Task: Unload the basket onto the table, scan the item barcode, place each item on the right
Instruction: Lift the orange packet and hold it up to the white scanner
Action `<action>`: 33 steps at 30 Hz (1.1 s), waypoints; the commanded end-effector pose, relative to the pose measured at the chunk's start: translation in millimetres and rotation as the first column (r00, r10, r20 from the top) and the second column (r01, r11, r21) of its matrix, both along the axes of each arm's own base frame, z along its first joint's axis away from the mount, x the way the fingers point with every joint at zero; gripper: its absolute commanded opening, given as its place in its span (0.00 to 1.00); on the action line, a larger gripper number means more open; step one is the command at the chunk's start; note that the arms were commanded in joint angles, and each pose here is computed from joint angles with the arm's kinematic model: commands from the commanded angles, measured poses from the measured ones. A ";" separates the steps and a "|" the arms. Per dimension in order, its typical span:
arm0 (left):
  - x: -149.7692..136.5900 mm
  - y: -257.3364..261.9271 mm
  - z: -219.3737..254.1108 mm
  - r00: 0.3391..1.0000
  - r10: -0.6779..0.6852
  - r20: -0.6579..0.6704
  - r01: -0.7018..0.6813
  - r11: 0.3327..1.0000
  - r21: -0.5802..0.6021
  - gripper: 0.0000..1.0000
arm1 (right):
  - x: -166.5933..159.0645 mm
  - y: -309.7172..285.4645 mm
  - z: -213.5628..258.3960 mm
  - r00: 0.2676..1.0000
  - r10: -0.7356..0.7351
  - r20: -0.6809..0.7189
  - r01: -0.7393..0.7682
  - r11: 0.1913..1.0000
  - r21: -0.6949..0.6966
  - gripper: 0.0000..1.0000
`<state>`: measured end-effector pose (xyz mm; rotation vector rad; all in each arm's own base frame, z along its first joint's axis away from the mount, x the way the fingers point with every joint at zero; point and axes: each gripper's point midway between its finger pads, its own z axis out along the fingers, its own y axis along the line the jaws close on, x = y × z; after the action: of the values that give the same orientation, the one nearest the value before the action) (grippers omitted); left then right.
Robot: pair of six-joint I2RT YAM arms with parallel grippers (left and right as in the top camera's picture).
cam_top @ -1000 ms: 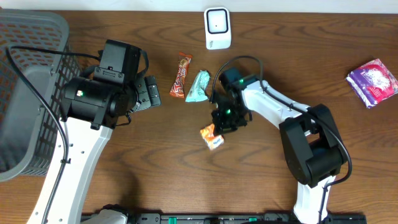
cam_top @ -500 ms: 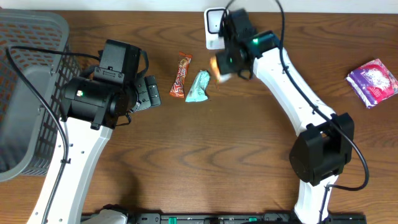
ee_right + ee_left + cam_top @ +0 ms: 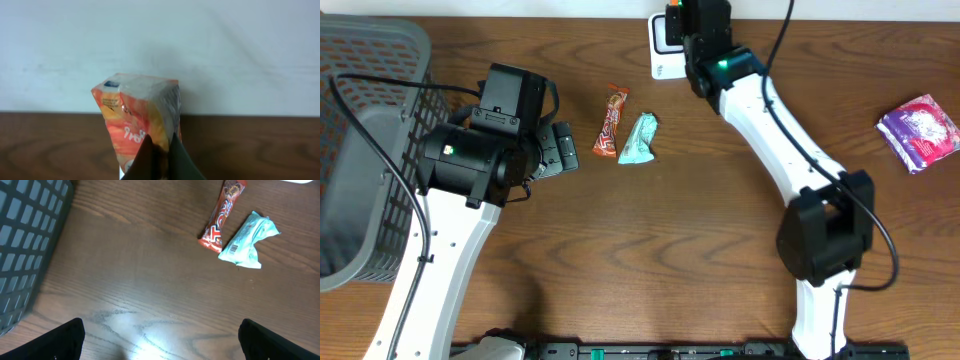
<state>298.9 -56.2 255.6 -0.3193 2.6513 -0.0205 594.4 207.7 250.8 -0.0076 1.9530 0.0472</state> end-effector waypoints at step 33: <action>0.4 1.9 0.0 1.000 -0.004 0.002 0.004 1.000 0.015 0.98 | 27.0 -1.2 -109.2 0.998 -0.008 -0.067 -0.022 0.903 -0.429 0.01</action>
<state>299.0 -56.2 255.7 -0.3194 2.6508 -0.0202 619.4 211.4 138.4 -0.3184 2.0010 -0.3586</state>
